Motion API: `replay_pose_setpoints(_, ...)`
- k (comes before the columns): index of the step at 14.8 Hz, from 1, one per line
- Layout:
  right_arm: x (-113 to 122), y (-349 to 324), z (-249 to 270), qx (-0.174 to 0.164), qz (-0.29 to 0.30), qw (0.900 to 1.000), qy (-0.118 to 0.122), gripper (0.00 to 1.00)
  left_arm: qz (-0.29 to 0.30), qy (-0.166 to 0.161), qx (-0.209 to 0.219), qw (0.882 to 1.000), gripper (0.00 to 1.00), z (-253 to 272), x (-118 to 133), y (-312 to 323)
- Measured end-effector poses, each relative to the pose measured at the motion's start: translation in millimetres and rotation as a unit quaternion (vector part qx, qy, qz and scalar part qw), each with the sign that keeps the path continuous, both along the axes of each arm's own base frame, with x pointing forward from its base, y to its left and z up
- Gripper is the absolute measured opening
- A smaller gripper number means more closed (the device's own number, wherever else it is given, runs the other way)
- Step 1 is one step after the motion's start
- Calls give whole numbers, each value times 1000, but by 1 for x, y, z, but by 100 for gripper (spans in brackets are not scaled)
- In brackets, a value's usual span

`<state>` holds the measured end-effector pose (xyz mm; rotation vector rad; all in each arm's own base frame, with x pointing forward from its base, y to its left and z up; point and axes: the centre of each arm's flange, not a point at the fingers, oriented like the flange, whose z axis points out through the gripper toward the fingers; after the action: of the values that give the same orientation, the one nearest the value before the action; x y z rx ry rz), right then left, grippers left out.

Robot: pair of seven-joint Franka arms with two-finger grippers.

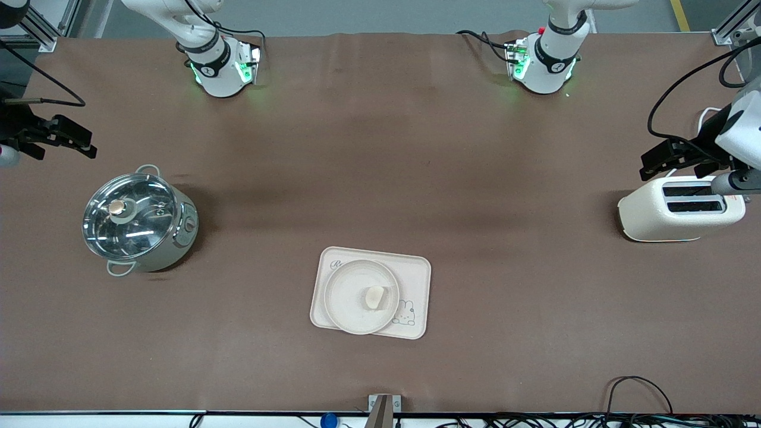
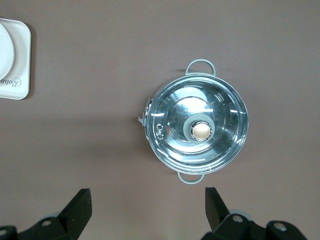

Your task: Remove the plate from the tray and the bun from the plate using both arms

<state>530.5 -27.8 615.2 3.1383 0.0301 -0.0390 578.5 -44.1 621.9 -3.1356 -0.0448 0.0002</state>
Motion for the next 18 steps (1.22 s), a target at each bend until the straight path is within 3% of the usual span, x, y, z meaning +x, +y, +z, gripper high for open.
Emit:
replay_pose_setpoints(5, 0, 3, 0, 5, 1, 1000, 0, 100, 3, 2, 0, 1000, 100, -3, 3, 4)
replay_pose_setpoints(9, 15, 32, -12, 79, -25, 996, -10, 100, 4, 2, 0, 1000, 100, -3, 4, 4)
replay_pose_setpoints(12, 63, 85, -80, 147, -26, 989, -6, 100, 4, 2, 0, 1000, 100, -4, 5, 4)
replay_pose_setpoints(15, 119, 168, -183, 208, -60, 976, -21, 99, 4, 3, 0, 1000, 100, -5, 6, 5)
replay_pose_setpoints(16, 134, 195, -213, 214, -76, 974, -29, 96, 4, 3, 0, 1000, 100, -5, 6, 5)
replay_pose_setpoints(18, 157, 248, -257, 216, -96, 970, -47, 77, 4, 3, 0, 1000, 100, -5, 6, 5)
